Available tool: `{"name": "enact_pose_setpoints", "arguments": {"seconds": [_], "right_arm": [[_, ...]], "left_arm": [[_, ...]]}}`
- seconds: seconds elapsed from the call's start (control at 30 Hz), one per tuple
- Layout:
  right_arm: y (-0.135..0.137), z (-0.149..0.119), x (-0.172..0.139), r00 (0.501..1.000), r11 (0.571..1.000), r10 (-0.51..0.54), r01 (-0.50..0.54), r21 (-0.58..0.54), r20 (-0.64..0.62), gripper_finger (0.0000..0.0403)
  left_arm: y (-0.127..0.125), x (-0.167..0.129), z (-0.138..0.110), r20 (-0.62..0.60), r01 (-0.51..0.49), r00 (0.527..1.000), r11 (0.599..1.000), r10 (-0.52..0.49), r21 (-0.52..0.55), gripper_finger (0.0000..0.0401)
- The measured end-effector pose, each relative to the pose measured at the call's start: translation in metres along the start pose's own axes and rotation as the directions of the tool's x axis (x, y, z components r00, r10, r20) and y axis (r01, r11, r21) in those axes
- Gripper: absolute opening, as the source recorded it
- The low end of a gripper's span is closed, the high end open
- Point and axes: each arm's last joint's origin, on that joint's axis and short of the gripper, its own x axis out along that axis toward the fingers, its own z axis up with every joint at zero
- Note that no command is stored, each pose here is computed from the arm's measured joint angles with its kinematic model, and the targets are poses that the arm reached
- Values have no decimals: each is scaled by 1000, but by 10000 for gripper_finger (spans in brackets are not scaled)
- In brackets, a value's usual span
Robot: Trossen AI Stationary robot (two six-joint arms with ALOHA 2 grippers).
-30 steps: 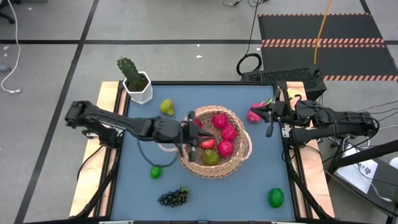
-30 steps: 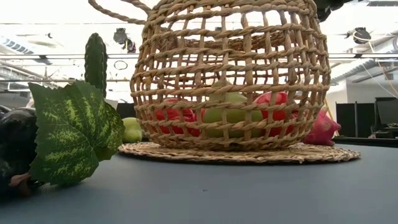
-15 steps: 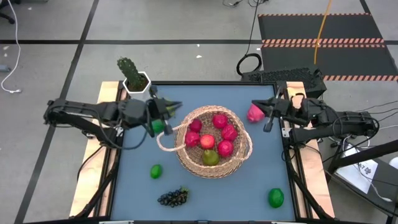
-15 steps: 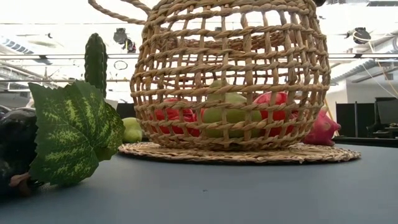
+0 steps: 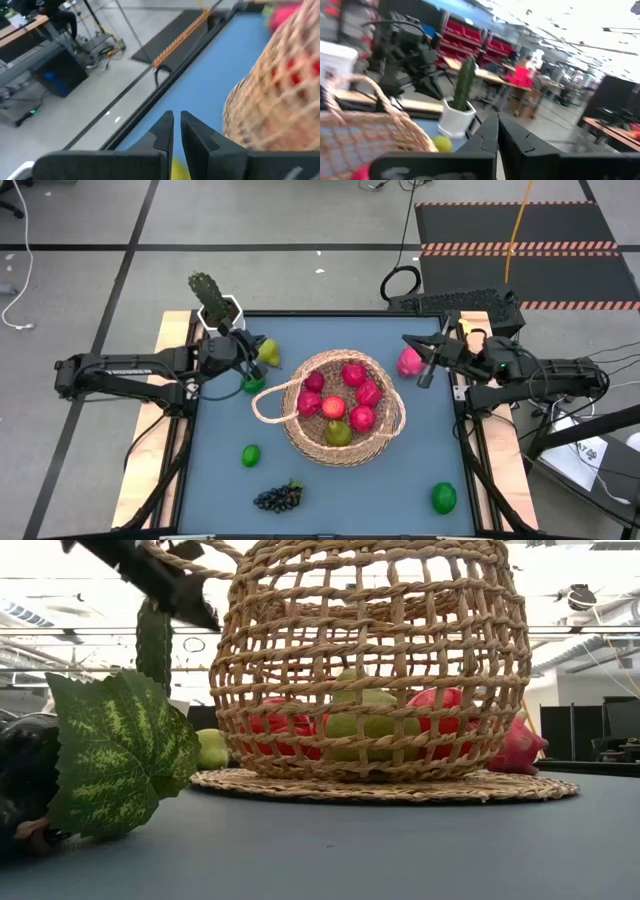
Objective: Build produce basket
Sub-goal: Put the light green pear into the brown basket
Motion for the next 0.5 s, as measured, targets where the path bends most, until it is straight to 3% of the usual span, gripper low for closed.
{"name": "enact_pose_setpoints", "arguments": {"seconds": [0.13, 0.27, 0.5], "right_arm": [[4, -4, 12, 995, 995, -84, 80, -61, -54, 0], [7, -6, 25, 991, 987, -121, 114, -112, -57, 0], [10, -1, 39, 987, 978, -160, 161, -131, 18, 0]], "left_arm": [[2, 18, -26, -54, -52, 997, 994, 58, 99, 37], [12, 33, -39, -101, -84, 990, 990, 95, 115, 37], [22, 48, -36, -125, 111, 988, 985, -94, 132, 42]]}}
